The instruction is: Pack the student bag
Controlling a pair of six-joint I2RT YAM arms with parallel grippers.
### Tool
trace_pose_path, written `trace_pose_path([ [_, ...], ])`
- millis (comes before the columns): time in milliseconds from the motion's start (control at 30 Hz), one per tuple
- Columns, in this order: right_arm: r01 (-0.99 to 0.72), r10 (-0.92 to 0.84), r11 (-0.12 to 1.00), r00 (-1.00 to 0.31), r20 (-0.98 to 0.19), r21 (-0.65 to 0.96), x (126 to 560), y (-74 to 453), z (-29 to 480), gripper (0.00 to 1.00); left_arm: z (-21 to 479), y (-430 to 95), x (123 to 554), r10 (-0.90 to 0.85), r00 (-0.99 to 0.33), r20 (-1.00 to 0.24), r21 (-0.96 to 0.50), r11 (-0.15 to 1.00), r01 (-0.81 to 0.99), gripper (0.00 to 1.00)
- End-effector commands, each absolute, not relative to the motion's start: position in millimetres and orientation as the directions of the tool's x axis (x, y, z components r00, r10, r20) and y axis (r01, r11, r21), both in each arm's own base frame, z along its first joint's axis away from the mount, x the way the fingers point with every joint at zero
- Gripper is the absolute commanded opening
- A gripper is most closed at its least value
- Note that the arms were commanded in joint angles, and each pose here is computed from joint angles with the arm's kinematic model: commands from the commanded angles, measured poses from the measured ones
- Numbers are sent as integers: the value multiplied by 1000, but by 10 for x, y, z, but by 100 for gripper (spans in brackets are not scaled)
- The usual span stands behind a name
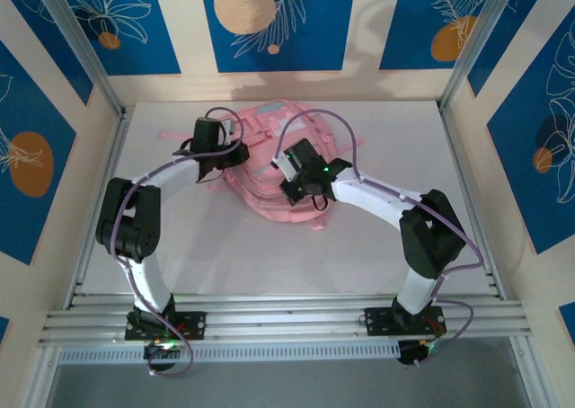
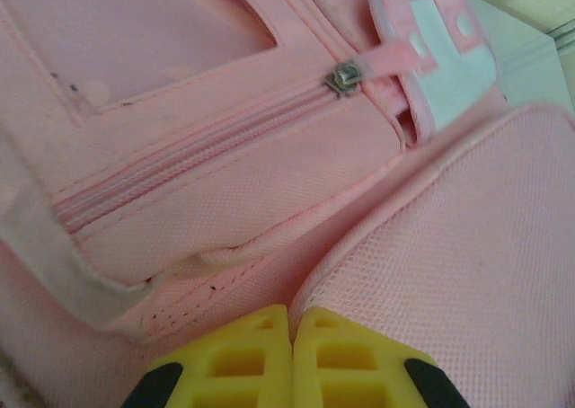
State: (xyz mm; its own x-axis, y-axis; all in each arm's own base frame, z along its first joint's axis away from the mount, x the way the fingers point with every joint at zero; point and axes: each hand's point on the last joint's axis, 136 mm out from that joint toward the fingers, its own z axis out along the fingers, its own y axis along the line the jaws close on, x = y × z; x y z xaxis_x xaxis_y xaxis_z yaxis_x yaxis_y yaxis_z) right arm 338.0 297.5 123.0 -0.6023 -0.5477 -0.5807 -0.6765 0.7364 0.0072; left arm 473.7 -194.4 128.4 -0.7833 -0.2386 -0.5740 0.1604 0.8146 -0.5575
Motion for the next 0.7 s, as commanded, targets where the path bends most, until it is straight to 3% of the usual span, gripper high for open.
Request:
trace_pose_path([
  [0,-711,-516,678,-641,-568,186,3073,3317,1333,0,1513,-1649,5009,-302,-708,-638,-524,845,111,26],
  [67,-695,-497,688,-662,-561,211,3120,3423,1306,0,1548,-1610,4919,-304,-717,-628,-518,850,93,47],
  [200,-675,-459,682,-695,-554,282,3185,3698,1290,0,1640,-1539,4645,-320,-725,-610,-526,848,69,57],
  [533,-511,-285,765,-814,-505,392,3396,4036,1385,0,1379,-1315,3903,-427,-757,-495,-570,817,-88,60],
  [667,-414,-185,785,-866,-464,461,3430,4031,1387,0,1171,-1370,3708,-497,-766,-407,-643,752,-147,60],
])
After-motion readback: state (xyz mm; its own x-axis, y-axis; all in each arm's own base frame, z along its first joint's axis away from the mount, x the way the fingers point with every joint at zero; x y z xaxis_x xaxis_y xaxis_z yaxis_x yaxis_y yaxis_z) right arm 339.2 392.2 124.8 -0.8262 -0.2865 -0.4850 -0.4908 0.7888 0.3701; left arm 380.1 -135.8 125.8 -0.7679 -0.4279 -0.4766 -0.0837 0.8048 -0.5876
